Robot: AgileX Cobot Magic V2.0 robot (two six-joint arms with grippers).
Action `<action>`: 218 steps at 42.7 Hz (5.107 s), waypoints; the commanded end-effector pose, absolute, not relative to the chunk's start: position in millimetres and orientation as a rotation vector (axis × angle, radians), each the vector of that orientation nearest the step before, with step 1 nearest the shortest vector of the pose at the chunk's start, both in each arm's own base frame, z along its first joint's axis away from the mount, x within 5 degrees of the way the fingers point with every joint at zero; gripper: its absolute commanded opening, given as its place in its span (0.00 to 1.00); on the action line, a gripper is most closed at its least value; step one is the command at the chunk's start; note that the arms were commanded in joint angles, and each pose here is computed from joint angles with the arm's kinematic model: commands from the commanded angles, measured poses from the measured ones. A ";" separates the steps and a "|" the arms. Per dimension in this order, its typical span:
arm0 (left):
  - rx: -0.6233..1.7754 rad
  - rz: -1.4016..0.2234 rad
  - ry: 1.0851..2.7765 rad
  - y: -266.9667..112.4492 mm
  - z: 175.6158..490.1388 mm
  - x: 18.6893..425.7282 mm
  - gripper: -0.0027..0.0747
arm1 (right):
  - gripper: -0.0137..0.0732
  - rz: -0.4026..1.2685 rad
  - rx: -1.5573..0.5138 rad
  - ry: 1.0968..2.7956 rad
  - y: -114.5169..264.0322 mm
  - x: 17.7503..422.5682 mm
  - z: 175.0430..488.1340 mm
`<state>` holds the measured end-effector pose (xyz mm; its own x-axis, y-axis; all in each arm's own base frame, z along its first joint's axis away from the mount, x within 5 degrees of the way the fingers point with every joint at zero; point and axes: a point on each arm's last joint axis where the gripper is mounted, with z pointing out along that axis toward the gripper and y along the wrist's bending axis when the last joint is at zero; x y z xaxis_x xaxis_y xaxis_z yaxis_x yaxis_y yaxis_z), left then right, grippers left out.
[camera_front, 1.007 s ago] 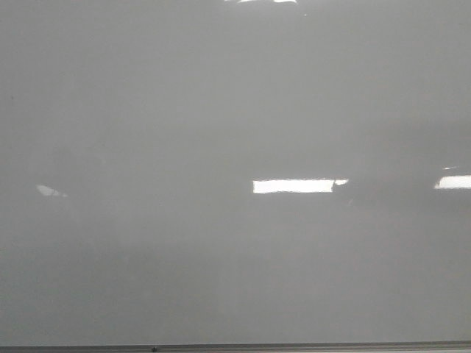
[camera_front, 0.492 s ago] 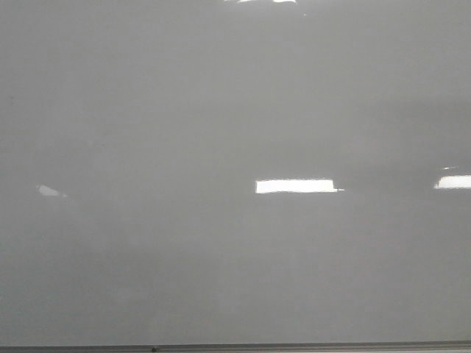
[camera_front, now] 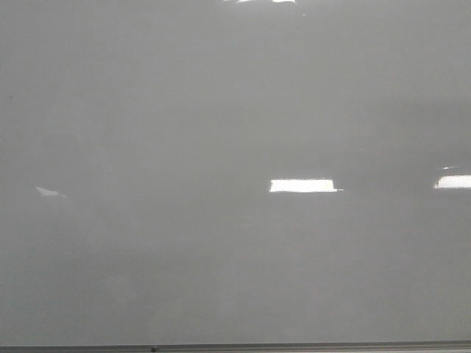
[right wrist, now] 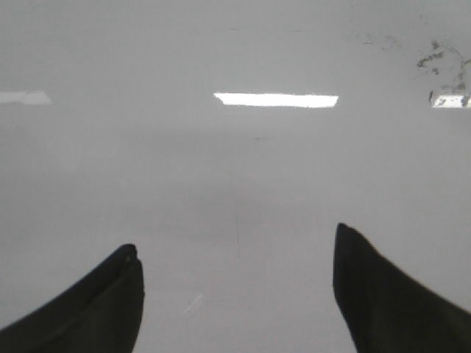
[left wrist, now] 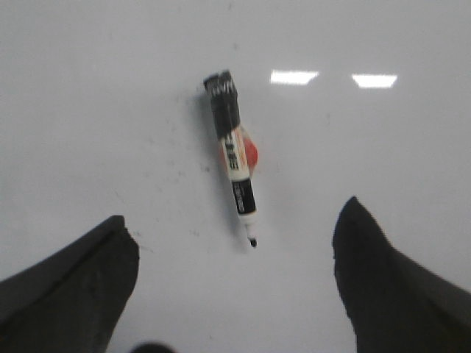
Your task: Write number 7 on whiteboard
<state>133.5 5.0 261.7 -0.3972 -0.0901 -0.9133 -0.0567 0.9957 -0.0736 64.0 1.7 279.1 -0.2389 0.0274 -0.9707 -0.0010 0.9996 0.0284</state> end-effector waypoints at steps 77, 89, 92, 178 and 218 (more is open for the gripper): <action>0.320 -0.160 2.596 -24.8 280.7 247.5 0.01 | 0.80 0.072 0.024 1.858 3.5 82.4 294.3; 1.286 -0.160 2.321 -106.3 301.2 224.3 0.01 | 0.80 0.144 -0.262 2.056 25.5 117.0 301.2; 1.434 -0.170 2.231 -124.2 302.4 215.3 0.01 | 0.80 0.172 -0.382 2.088 36.5 124.3 305.2; 1.620 -0.202 1.682 -178.9 341.2 163.8 0.77 | 0.09 0.552 -1.316 1.913 192.7 174.8 360.1; 1.503 -0.310 1.648 -148.1 344.4 125.4 0.01 | 0.09 0.473 -0.764 1.974 153.6 271.2 361.8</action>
